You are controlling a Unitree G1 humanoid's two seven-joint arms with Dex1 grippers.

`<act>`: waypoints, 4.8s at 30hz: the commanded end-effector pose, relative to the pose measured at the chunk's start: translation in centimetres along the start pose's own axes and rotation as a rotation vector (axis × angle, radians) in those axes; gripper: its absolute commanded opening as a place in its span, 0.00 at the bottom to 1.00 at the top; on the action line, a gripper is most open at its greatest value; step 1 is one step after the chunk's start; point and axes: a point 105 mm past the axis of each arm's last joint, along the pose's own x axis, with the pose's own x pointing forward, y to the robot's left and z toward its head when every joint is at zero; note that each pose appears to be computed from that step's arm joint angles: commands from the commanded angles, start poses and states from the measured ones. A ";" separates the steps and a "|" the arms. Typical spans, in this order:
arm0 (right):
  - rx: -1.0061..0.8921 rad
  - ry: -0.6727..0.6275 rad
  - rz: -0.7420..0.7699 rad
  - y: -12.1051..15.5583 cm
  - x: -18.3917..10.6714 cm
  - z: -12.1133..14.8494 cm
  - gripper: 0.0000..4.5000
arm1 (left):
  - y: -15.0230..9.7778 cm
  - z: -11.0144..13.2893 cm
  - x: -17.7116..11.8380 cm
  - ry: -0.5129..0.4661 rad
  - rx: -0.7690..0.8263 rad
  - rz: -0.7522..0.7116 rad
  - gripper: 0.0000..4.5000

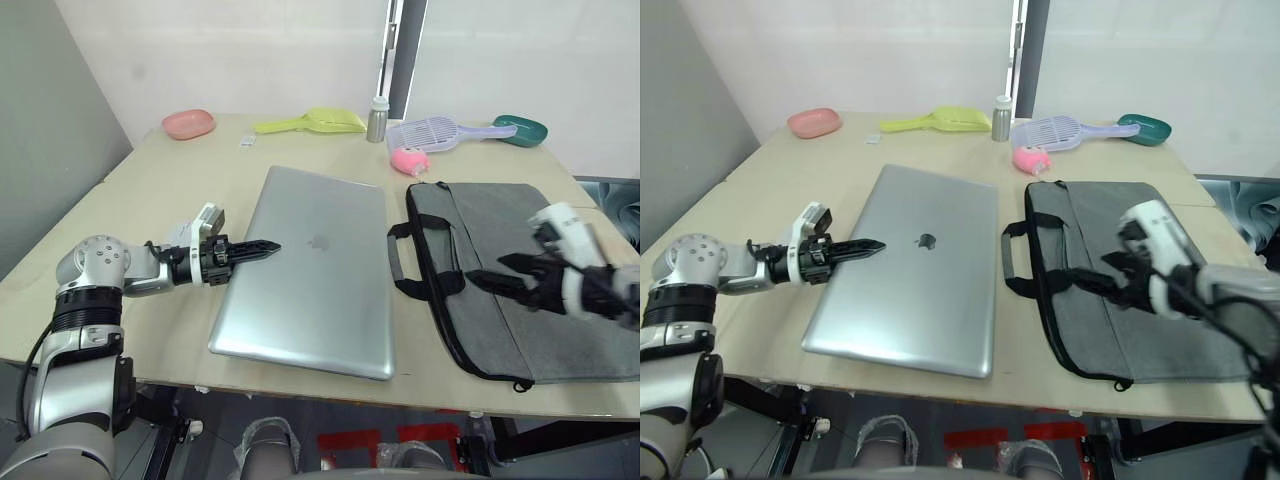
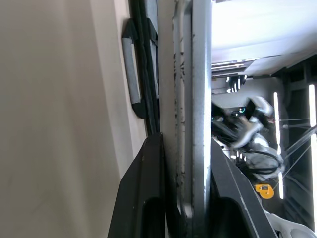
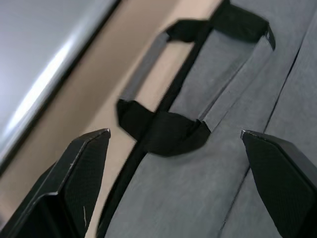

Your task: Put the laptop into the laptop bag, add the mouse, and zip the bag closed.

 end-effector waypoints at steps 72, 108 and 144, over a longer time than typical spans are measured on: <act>0.019 -0.331 0.211 2.6 -1.2 5.4 0.01 | -2.7 1.7 2.9 -0.134 -0.162 -0.253 0.07; 0.032 -0.409 0.343 6.8 0.7 7.3 0.01 | -1.4 -2.6 9.1 -0.149 -0.274 -0.155 0.07; 0.390 -0.429 0.561 14.3 3.0 6.6 0.01 | -2.4 -4.8 12.2 -0.060 -0.091 -0.150 0.07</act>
